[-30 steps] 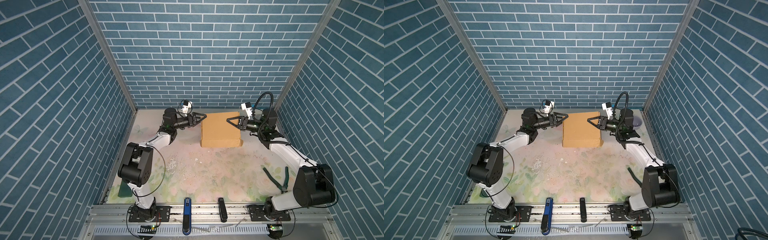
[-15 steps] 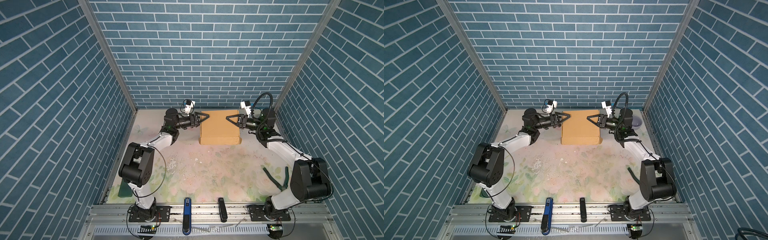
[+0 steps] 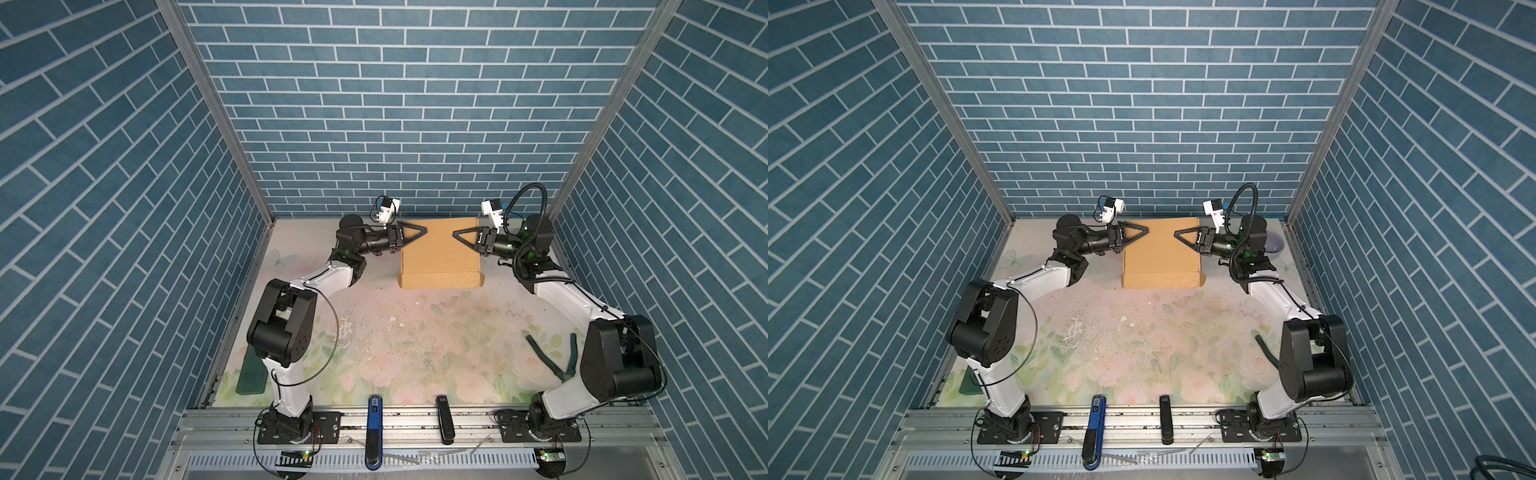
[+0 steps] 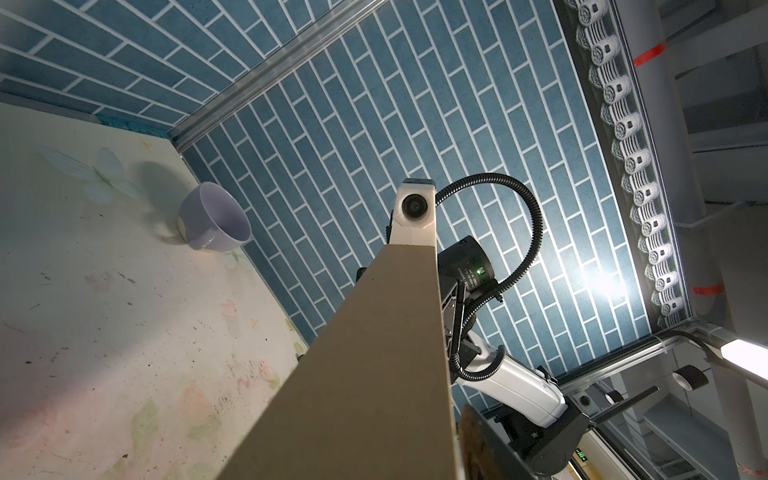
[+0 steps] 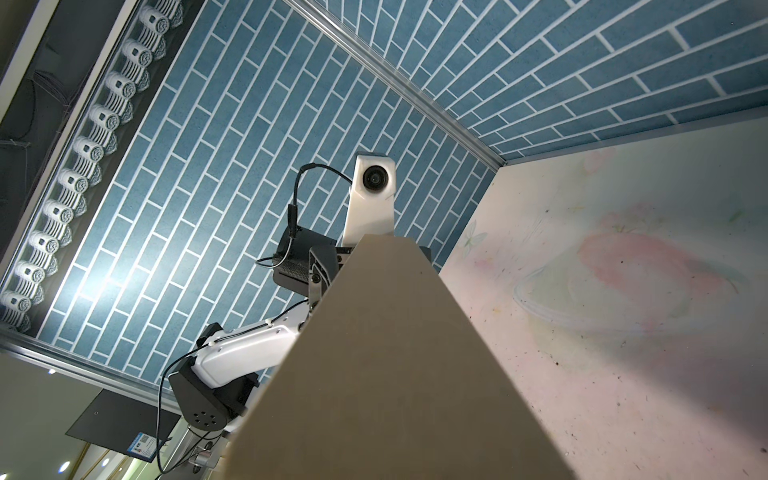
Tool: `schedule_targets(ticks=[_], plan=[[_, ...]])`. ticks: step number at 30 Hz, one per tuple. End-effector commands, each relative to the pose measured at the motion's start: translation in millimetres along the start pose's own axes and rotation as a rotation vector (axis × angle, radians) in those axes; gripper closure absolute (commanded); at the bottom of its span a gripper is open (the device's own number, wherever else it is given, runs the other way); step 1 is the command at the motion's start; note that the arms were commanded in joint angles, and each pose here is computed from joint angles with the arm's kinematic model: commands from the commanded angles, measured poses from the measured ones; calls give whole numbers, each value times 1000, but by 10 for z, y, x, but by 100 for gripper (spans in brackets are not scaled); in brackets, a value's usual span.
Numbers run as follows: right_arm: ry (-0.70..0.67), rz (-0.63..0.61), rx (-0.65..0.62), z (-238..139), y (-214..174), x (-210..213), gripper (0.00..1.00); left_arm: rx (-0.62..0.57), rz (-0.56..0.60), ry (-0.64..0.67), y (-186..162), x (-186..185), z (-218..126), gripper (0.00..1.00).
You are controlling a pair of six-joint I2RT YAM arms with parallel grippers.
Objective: Fold the paper box
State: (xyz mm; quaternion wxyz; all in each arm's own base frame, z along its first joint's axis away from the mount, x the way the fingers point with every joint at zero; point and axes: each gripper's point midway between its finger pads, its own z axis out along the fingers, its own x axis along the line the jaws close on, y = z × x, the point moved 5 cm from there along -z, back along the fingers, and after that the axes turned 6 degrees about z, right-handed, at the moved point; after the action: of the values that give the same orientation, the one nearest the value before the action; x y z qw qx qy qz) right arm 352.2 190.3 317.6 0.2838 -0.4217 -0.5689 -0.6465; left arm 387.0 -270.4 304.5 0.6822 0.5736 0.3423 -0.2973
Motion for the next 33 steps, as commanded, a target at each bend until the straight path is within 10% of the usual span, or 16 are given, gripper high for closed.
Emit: schedule_targets(ticks=[1, 19, 33], plan=[[11, -34, -8, 45, 125, 69, 81, 27, 62, -61, 18, -174, 115, 38], [-8, 1, -9, 64, 147, 5, 78, 45, 61, -67, 18, -160, 139, 61], [-9, 39, -23, 77, 163, -20, 75, 58, 76, -72, 55, -115, 178, 46]])
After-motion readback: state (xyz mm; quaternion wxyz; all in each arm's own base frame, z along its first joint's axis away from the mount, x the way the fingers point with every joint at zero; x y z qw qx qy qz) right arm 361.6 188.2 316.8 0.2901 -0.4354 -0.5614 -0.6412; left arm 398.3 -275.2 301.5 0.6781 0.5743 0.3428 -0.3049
